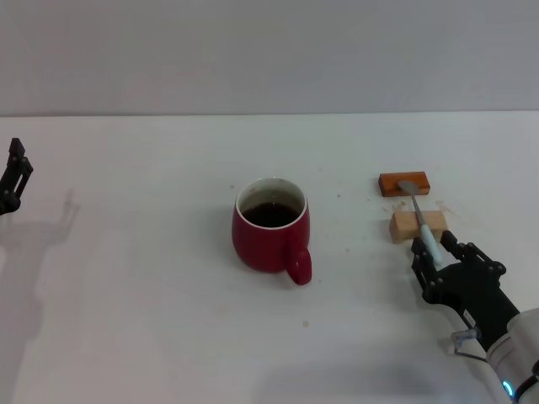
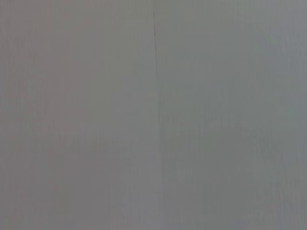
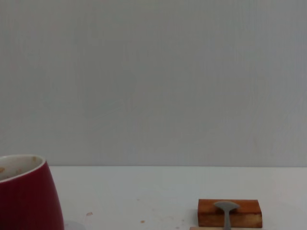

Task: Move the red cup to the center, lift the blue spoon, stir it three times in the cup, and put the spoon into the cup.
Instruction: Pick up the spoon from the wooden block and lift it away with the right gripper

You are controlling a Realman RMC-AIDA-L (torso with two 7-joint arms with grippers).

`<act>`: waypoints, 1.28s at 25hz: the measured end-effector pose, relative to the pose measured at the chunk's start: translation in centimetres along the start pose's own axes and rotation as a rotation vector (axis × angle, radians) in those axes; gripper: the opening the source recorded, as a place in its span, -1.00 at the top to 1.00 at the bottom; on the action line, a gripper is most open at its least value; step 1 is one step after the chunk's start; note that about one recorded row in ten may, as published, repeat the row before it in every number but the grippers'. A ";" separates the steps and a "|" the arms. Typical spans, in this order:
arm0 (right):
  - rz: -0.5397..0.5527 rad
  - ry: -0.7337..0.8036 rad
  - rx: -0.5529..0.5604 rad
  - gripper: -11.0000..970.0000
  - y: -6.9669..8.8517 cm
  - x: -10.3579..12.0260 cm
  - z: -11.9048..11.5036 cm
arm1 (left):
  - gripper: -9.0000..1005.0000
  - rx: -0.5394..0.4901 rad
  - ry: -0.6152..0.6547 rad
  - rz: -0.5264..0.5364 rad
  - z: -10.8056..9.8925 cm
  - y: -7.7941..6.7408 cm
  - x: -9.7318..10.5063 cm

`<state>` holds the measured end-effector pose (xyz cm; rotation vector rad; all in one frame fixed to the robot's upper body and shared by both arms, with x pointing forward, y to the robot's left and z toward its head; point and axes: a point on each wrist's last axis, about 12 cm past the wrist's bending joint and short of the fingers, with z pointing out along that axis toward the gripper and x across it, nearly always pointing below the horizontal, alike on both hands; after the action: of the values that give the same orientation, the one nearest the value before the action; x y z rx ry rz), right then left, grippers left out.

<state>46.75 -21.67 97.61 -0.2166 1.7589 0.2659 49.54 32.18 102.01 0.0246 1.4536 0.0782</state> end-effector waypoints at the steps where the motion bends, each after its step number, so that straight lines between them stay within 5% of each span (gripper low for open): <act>1: 0.000 0.000 0.000 -0.01 0.0 0.0 0.0 | -0.65 0.000 0.000 0.000 0.0 0.0 0.0; 32: 0.007 0.000 0.019 0.72 -0.1 0.1 -0.2 | -0.65 0.000 0.004 0.006 0.0 0.1 0.1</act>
<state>46.63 -21.85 97.58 -0.1969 1.7622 0.2540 49.54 32.29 101.96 0.0286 1.4572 0.0835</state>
